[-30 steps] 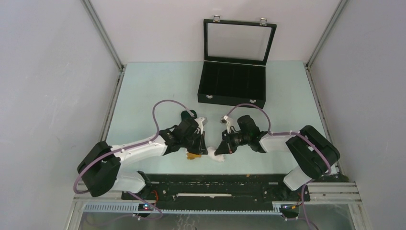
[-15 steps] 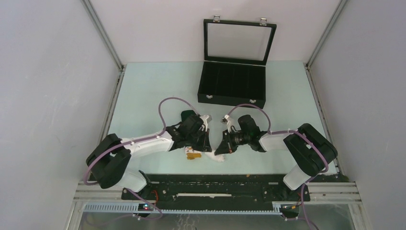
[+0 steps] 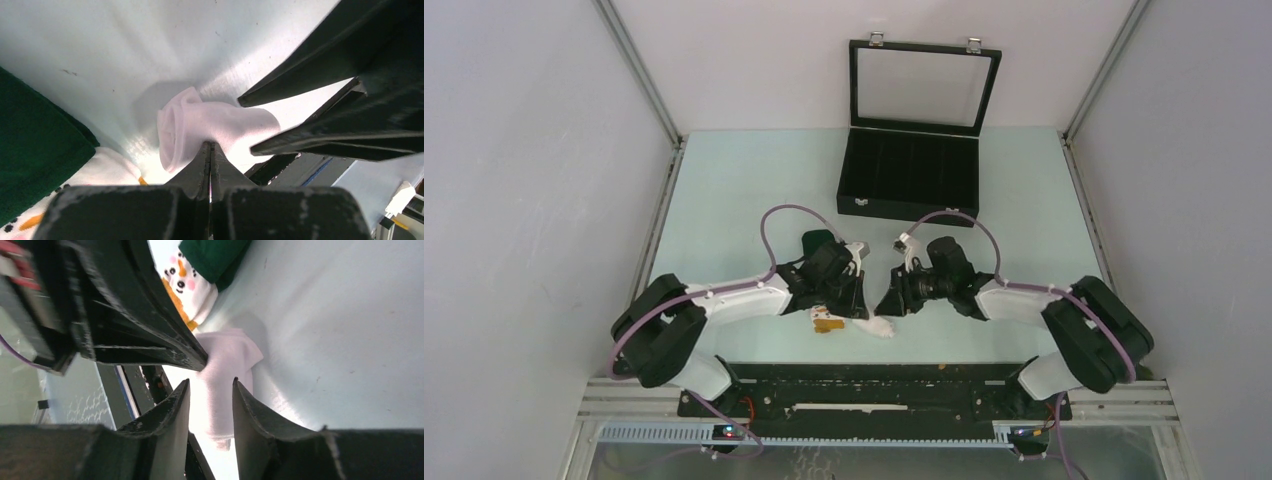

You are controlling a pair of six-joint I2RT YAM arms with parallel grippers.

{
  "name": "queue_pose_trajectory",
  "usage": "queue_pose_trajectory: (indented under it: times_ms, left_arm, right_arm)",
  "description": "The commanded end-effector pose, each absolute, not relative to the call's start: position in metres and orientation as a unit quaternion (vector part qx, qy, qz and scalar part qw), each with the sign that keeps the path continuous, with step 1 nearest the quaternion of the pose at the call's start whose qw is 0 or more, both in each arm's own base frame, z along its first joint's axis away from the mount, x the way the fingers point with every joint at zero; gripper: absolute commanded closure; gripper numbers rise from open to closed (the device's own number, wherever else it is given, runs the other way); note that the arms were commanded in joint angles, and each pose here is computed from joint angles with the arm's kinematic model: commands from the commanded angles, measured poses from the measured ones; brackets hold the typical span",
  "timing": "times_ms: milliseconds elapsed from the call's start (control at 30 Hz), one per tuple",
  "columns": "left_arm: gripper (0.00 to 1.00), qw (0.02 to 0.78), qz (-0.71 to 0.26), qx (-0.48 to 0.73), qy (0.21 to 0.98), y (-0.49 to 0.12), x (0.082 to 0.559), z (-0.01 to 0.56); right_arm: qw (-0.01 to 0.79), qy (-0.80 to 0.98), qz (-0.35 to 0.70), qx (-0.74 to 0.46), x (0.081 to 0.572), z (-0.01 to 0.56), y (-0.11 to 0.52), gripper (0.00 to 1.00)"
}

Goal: Roll the socks
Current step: Roll a pair of socks at the center of the board, then pick up a pair of socks from the center of the board.

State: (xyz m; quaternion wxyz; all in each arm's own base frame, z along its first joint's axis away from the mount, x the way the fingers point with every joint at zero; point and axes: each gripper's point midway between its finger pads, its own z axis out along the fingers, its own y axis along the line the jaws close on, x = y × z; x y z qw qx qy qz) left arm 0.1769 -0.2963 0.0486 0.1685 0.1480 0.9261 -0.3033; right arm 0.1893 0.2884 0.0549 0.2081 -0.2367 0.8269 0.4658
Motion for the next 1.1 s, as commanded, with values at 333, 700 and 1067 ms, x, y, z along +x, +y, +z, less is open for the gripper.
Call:
queue_pose_trajectory:
  times_ms: [333,700,1067]
  left_arm:
    - [1.0,0.158,-0.292,0.165,0.929,-0.3,0.175,0.039]
    - [1.0,0.142,-0.28,0.155,0.937,-0.299,0.175,0.026]
    - [1.0,0.138,-0.283,0.16,0.936,-0.3,0.175,0.022]
  right_arm:
    - [0.418,0.729,0.352,-0.412,0.188,0.121,0.287,0.48]
    - [0.467,0.654,0.234,-0.548,0.165,0.101,0.287,0.47]
    - [0.456,0.646,0.168,-0.589,0.164,0.075,0.294,0.46]
